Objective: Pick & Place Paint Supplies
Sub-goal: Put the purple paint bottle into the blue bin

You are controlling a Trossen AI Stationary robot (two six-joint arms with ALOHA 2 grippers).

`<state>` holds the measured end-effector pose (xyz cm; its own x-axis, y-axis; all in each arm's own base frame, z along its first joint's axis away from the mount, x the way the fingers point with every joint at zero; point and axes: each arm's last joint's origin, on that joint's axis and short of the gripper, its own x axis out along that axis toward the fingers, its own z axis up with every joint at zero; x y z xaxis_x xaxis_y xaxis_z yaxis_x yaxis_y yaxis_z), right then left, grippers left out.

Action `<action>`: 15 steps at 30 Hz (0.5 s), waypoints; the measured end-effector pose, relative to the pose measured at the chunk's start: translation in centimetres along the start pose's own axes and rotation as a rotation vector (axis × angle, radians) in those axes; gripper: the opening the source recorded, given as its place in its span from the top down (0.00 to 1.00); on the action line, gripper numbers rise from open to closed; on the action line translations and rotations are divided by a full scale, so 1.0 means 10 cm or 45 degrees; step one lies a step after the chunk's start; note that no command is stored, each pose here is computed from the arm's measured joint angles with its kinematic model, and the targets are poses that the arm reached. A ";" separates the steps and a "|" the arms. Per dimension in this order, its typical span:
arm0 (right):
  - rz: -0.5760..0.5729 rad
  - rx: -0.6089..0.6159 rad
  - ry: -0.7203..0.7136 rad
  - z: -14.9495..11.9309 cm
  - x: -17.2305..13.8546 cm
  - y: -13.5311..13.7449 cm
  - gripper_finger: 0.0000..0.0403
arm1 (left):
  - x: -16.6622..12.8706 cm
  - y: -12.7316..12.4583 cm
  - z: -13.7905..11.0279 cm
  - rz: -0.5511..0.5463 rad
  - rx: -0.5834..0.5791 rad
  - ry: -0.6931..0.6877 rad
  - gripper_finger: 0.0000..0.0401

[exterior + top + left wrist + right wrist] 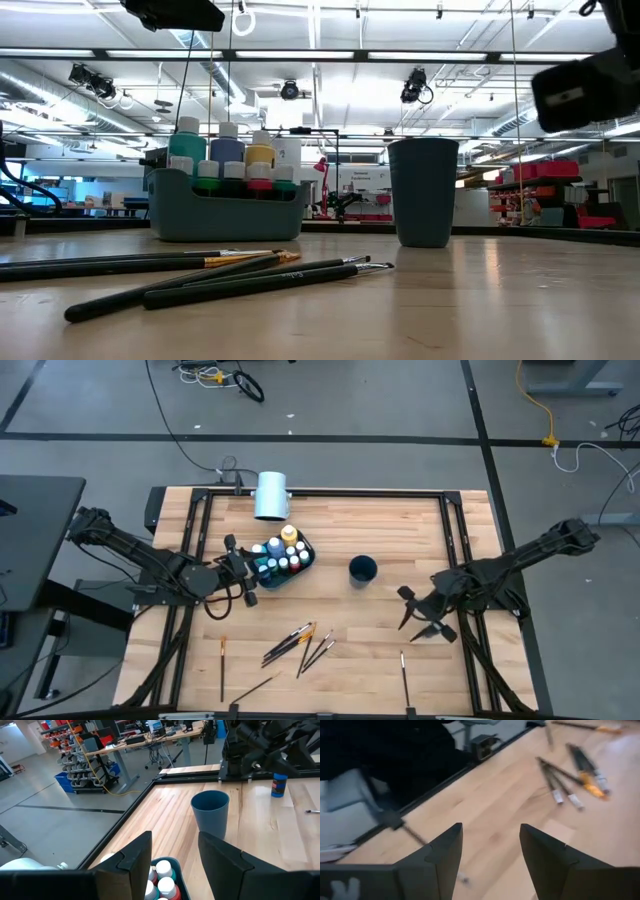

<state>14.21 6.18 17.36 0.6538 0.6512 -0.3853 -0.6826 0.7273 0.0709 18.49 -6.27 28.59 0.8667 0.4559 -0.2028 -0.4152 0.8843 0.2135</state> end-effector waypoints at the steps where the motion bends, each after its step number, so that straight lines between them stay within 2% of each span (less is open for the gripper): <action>1: 0.030 0.023 -0.004 -0.01 -0.01 0.01 0.50 | 0.00 0.00 0.00 0.000 0.000 0.000 0.57; 4: 0.156 0.092 0.014 -0.04 -0.05 0.06 0.50 | 0.00 0.00 0.00 0.000 0.001 0.000 0.57; 6: 0.220 0.081 0.018 -0.04 -0.06 0.08 0.50 | 0.00 0.00 0.00 0.000 0.000 0.000 0.57; 12: 0.198 -0.052 0.100 -0.12 -0.09 0.09 0.50 | 0.00 0.00 0.00 0.000 0.000 0.000 0.57; 15: 0.233 -0.048 0.098 -0.12 -0.09 0.10 0.50 | 0.00 0.00 0.00 0.000 0.000 0.000 0.57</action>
<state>12.57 6.06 16.64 0.4917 0.7523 -0.4386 -0.8006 0.5886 0.1121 18.49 -6.27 28.59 0.8666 0.4559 -0.2029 -0.4152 0.8843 0.2137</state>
